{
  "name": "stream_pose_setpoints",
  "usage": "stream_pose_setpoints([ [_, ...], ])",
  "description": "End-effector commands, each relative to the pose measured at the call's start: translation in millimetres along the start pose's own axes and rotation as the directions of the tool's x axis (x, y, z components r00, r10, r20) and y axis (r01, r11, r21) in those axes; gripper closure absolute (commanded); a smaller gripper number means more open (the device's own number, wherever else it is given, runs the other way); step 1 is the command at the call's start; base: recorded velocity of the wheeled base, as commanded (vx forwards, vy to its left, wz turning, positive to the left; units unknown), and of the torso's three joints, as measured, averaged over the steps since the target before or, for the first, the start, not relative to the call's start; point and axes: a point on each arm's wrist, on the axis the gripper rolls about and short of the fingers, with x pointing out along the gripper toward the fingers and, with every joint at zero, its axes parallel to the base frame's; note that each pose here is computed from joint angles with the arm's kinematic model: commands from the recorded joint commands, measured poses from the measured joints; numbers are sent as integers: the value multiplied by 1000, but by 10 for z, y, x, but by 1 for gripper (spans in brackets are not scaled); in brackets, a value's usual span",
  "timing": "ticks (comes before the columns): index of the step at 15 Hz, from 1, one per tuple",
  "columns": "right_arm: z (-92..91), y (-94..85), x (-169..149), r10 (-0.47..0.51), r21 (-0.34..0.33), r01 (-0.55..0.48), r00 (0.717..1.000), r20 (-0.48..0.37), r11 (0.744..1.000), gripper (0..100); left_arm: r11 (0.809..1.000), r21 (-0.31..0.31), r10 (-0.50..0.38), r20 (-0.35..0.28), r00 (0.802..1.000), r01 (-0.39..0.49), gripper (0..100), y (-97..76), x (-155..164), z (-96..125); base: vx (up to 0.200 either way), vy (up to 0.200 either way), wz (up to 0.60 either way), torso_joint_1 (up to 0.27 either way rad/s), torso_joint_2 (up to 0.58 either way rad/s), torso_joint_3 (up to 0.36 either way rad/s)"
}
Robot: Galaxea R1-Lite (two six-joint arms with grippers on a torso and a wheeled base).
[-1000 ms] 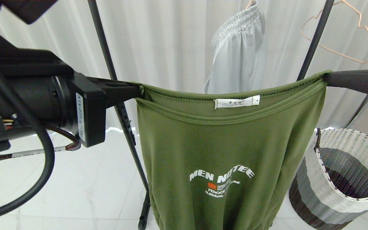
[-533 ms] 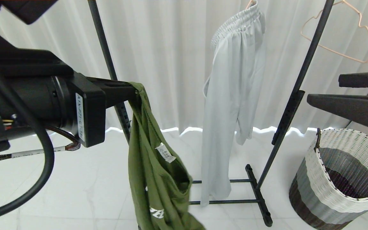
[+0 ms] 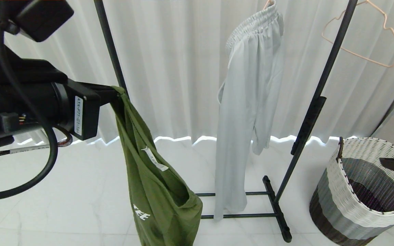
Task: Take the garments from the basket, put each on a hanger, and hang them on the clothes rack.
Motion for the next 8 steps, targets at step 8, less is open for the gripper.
stream_pose_setpoints([
  [8, -488, -132, 2, -240, -79, 232, 965, -106, 969, 0, 994, -17, 104, -95, 990, -106, 100, 174, -51, -305, 0, 0, 0, 0, 0, 0],
])
